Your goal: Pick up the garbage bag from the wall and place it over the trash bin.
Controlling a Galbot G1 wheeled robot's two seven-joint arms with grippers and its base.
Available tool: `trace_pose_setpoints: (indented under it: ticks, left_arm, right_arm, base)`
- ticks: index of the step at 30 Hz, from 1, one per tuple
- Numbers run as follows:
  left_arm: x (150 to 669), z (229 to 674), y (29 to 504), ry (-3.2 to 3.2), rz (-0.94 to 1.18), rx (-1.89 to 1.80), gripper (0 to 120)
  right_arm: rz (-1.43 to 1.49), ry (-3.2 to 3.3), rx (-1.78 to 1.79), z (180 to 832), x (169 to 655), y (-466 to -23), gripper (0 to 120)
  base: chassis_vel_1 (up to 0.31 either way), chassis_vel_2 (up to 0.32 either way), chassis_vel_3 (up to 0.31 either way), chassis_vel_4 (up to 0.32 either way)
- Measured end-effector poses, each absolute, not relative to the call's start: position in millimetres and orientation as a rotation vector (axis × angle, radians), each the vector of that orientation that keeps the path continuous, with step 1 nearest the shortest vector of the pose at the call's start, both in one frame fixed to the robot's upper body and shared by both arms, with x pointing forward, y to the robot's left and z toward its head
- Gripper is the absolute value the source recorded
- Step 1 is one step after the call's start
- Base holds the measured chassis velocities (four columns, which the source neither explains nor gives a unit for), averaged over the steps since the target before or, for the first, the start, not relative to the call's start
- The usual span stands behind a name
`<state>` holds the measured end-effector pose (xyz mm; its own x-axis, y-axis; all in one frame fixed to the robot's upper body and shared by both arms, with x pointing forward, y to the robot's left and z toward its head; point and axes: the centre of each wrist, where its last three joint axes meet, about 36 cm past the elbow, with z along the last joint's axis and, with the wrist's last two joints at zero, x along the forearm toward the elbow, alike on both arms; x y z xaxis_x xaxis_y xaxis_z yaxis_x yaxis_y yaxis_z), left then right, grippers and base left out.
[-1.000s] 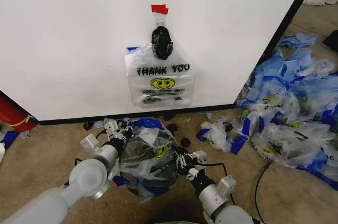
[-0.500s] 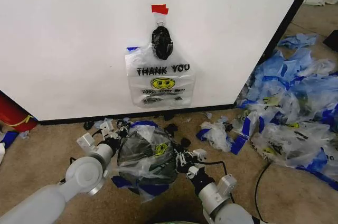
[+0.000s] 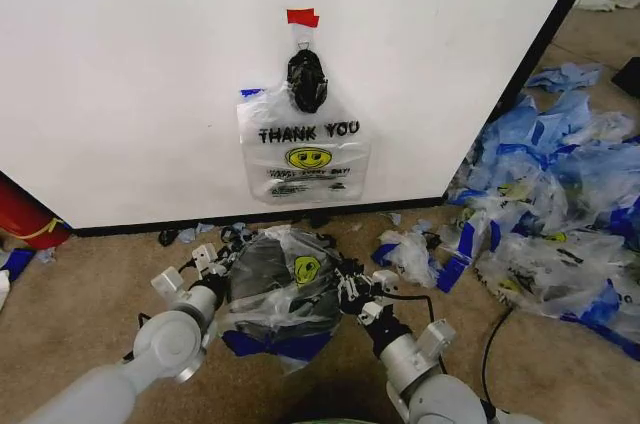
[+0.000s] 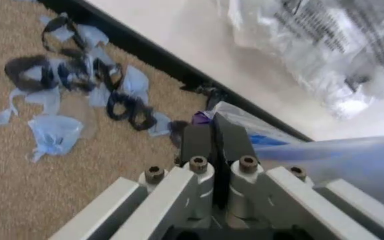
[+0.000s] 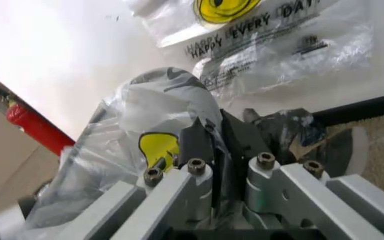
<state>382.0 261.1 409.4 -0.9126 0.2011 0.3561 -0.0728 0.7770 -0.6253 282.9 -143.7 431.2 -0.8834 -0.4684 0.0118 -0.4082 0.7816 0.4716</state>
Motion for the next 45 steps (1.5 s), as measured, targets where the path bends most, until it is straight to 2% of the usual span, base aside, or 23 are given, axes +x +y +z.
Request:
trace_pose_setpoints:
  ticks: [6, 9, 13, 15, 18, 21, 34, 39, 45]
  left_arm:
    - [385.1, 418.8, 258.5, -2.593, 0.923, -0.113, 0]
    - [388.6, 429.8, 260.7, -2.620, 0.910, -0.129, 5]
    - [388.5, 443.6, 264.2, -2.644, 0.891, -0.145, 18]
    - [384.9, 451.5, 267.8, -2.652, 0.881, -0.150, 31]
    - [379.4, 457.1, 271.0, -2.654, 0.870, -0.155, 38]
    - [371.7, 464.4, 280.0, -2.670, 0.825, -0.154, 51]
    - [364.8, 461.0, 285.1, -2.692, 0.770, -0.134, 97]
    - [361.1, 471.6, 284.4, -2.740, 0.736, -0.158, 100]
    - [338.1, 506.4, 265.7, -2.794, 0.685, -0.262, 100]
  right_arm:
    - [-0.703, -2.854, 0.691, 430.9, 284.5, -146.9, 0]
    - [-0.698, -2.857, 0.682, 428.2, 286.1, -147.1, 0]
    - [-0.684, -2.864, 0.670, 423.3, 288.9, -147.0, 0]
    - [-0.673, -2.870, 0.662, 419.4, 291.6, -147.1, 0]
    - [-0.666, -2.873, 0.656, 417.0, 293.7, -147.2, 0]
    - [-0.665, -2.875, 0.652, 414.6, 295.4, -146.5, 0]
    - [-0.694, -2.894, 0.643, 423.0, 295.9, -148.9, 0]
    - [-0.683, -2.915, 0.619, 422.1, 300.4, -154.9, 0]
    - [-0.675, -2.961, 0.553, 419.0, 314.6, -163.3, 0]
  base:
    - [0.000, 0.000, 0.000, 0.000]
    - [0.000, 0.000, 0.000, 0.000]
    - [0.000, 0.000, 0.000, 0.000]
    - [0.000, 0.000, 0.000, 0.000]
    - [0.000, 0.000, 0.000, 0.000]
    - [0.000, 0.000, 0.000, 0.000]
    - [0.000, 0.000, 0.000, 0.000]
    - [0.000, 0.000, 0.000, 0.000]
    - [0.000, 0.000, 0.000, 0.000]
